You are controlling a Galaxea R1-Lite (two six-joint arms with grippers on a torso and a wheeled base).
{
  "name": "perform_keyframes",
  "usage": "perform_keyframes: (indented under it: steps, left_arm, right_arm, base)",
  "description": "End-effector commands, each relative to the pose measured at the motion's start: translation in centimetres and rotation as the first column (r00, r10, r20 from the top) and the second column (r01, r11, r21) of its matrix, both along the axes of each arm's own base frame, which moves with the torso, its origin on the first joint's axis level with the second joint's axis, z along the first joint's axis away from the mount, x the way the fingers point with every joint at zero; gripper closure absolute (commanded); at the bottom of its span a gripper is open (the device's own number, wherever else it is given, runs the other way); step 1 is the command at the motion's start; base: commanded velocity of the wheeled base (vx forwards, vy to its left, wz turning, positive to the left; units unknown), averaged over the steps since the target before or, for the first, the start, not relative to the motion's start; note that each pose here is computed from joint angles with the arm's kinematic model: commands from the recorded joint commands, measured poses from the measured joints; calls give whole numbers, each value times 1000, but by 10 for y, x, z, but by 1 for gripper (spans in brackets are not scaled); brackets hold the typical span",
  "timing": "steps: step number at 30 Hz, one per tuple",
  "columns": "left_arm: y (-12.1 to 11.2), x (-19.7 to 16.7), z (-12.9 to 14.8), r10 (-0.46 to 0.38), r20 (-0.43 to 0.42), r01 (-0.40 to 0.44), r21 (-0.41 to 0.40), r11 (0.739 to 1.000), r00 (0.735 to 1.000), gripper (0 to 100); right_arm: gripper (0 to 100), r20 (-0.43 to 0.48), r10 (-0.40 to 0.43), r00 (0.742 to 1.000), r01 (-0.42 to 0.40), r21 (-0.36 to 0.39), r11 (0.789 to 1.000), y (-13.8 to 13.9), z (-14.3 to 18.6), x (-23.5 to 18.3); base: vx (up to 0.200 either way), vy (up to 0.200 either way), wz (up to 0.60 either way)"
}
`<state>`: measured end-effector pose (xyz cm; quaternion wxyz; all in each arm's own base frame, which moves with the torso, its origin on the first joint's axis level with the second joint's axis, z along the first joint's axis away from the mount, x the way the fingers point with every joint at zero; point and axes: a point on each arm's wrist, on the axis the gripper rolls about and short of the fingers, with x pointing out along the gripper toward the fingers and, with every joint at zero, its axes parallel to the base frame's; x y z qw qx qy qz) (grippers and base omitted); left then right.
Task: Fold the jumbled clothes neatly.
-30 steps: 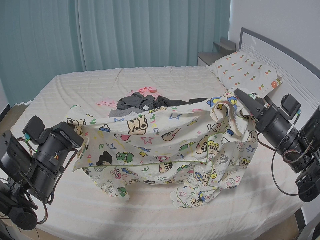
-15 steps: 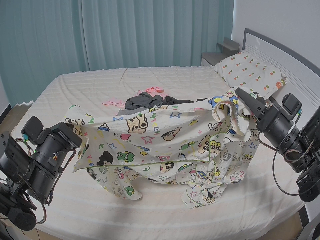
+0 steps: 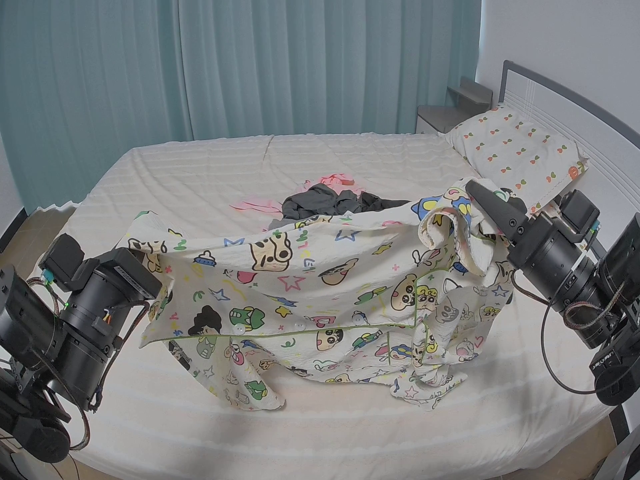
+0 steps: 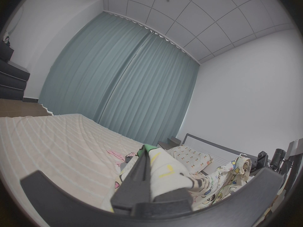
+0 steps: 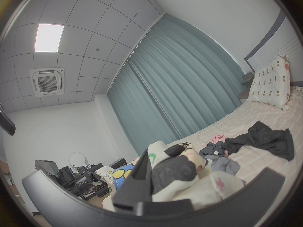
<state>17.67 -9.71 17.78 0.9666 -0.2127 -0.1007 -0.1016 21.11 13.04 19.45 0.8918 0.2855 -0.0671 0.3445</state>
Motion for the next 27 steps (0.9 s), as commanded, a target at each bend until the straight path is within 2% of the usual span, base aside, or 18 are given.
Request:
perform_keyframes:
  steps: [1,27]
  left_arm:
    - [0,-1,2,0,15,0,-10,1000,1000,100]
    - [-1,0,1,0,10,0,-7,1000,1000,100]
  right_arm:
    - [100,-4,3,1000,-3,-2,1000,1,-1,1]
    - [100,-29,24,999,-25,-17,1000,9,-8,1]
  base:
    - [0,200,0]
    - [0,200,0]
